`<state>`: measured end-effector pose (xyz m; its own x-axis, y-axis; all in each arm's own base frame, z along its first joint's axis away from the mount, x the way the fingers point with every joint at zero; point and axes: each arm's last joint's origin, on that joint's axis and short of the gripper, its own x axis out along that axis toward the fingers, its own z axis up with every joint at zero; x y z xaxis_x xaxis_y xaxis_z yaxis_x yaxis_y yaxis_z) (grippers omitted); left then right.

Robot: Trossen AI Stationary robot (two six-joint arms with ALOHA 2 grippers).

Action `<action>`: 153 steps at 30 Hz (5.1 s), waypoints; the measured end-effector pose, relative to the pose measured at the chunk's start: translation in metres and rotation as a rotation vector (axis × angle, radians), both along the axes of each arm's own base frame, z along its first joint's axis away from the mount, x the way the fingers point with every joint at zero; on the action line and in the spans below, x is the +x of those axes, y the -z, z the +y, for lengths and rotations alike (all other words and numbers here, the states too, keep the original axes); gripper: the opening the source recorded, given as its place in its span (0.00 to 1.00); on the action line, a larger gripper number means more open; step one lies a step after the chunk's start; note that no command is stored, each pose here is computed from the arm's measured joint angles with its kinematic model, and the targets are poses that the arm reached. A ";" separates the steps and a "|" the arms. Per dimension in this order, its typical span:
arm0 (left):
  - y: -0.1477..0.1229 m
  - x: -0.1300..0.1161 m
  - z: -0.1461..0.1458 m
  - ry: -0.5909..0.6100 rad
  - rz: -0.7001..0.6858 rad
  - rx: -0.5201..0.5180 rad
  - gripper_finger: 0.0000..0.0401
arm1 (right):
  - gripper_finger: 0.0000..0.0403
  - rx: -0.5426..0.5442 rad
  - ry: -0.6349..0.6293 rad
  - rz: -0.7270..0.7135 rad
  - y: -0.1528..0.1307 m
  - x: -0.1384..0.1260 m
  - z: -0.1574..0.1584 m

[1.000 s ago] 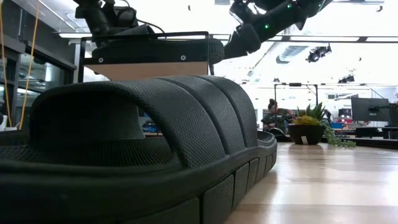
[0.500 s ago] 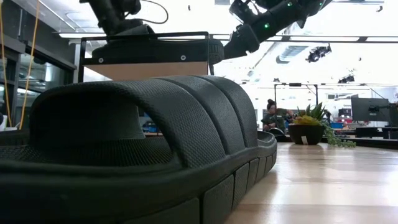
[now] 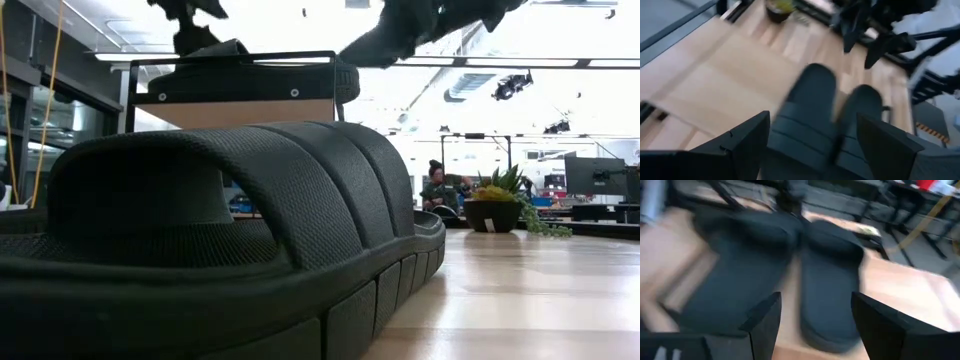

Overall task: Pick and place slides into the shelf
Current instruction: Put the right slipper on the shelf

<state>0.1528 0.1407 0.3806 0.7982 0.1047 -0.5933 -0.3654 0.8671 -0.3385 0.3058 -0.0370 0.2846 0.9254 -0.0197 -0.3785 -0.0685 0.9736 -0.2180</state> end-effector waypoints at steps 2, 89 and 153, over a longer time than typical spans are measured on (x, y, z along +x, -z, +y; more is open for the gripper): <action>-0.007 -0.004 -0.012 0.029 -0.028 0.025 0.70 | 0.58 0.044 -0.040 -0.014 -0.001 0.001 0.010; 0.043 0.028 -0.134 0.346 -0.362 0.291 0.70 | 0.58 0.755 -0.149 0.428 0.116 0.025 0.200; 0.043 0.029 -0.133 0.307 -0.350 0.309 0.70 | 0.23 0.883 -0.238 0.394 0.154 0.043 0.214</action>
<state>0.1817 0.0079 0.3373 0.9633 -0.0368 -0.2658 0.0082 0.9941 -0.1078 0.3490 0.1766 0.1308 0.6739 0.5870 -0.4486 -0.1950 0.7270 0.6583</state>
